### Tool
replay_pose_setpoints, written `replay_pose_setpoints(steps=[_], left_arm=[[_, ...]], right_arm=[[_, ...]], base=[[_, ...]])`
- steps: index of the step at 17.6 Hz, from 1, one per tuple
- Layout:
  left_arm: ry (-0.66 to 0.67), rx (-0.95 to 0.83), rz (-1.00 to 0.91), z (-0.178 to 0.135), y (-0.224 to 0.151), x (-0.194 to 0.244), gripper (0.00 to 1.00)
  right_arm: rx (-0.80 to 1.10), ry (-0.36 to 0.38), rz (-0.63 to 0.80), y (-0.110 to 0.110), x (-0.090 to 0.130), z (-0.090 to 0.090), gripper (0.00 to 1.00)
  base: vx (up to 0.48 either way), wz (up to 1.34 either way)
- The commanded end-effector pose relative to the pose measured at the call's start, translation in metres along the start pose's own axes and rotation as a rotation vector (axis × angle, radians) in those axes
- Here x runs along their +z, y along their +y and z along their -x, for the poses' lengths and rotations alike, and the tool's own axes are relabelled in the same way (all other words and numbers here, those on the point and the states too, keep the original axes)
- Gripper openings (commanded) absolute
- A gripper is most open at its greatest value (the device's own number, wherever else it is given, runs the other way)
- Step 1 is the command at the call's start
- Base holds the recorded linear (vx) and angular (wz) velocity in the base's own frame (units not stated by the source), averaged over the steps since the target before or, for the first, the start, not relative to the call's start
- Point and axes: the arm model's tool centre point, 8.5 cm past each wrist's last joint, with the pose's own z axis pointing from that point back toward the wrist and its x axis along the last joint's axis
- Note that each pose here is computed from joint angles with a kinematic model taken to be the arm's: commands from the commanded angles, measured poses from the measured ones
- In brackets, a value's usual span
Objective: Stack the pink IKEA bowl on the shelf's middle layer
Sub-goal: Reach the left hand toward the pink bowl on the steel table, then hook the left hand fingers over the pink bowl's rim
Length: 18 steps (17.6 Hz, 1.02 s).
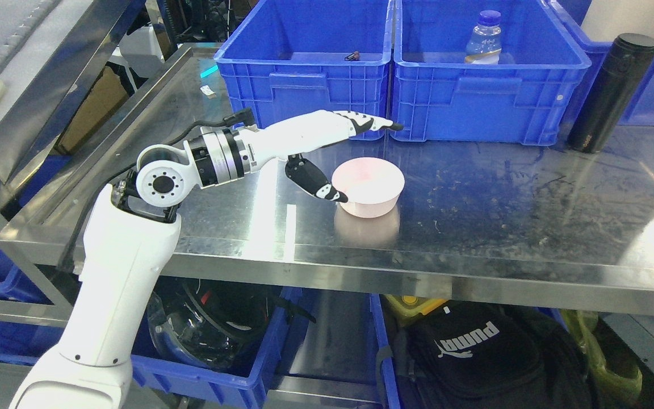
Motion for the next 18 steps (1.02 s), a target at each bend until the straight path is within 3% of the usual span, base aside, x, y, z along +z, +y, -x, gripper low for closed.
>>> replay_pose_setpoints(steps=[1, 6, 12, 15, 18], left_arm=[[0.134, -0.173, 0.195, 0.004, -0.004, -0.008, 0.98], [0.235, -0.307, 0.240, 0.007, 0.020, -0.002, 0.94], [0.386, -0.387, 0.460, 0.022, -0.011, -0.005, 0.93], [0.339, -0.370, 0.438, 0.011, -0.015, -0.024, 0.99], [0.258, -0.327, 0.423, -0.008, -0.032, -0.058, 0.96]], right_arm=[[0.002, 0.006, 0.016, -0.010, 0.000, 0.009, 1.00], [0.002, 0.006, 0.016, -0.010, 0.000, 0.009, 1.00], [0.002, 0.006, 0.016, -0.010, 0.000, 0.009, 1.00], [0.002, 0.006, 0.016, -0.010, 0.000, 0.009, 1.00], [0.002, 0.006, 0.016, -0.010, 0.000, 0.009, 1.00]], base=[[0.000, 0.00], [0.000, 0.00], [0.000, 0.00], [0.000, 0.00], [0.000, 0.00]])
